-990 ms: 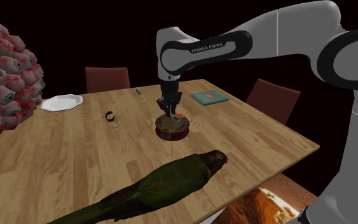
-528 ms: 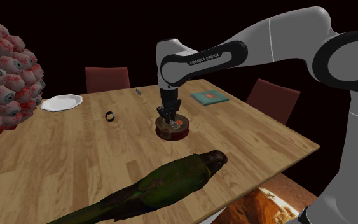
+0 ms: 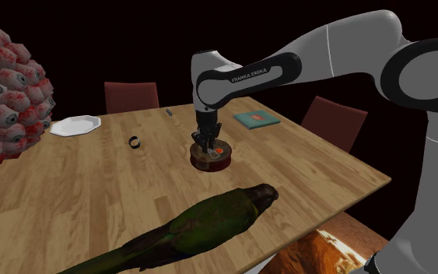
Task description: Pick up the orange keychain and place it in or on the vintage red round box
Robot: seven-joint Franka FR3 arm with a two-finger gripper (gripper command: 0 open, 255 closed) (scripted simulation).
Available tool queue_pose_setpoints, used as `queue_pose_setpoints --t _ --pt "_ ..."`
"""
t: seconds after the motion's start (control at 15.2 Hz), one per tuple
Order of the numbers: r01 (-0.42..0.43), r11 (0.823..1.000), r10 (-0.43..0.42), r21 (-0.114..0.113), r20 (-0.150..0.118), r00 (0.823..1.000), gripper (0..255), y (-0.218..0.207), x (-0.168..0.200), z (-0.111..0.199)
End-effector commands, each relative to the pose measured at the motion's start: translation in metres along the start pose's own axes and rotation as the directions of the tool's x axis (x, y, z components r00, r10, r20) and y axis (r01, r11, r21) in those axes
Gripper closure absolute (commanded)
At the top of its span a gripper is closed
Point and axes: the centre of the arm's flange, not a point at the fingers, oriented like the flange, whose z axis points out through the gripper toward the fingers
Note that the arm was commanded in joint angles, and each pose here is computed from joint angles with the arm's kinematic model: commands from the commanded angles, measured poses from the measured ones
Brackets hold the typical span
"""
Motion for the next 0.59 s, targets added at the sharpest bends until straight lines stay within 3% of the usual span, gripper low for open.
queue_pose_setpoints --t 0.0,0.33,0.53 --pt "0.0 1.0 0.0 0.0 0.005 1.0 0 0.0 0.0 0.003" --pt "0.0 1.0 0.0 0.0 0.005 1.0 0 0.0 0.0 0.003" --pt "0.0 1.0 0.0 0.0 0.005 1.0 0 0.0 0.0 -0.037"
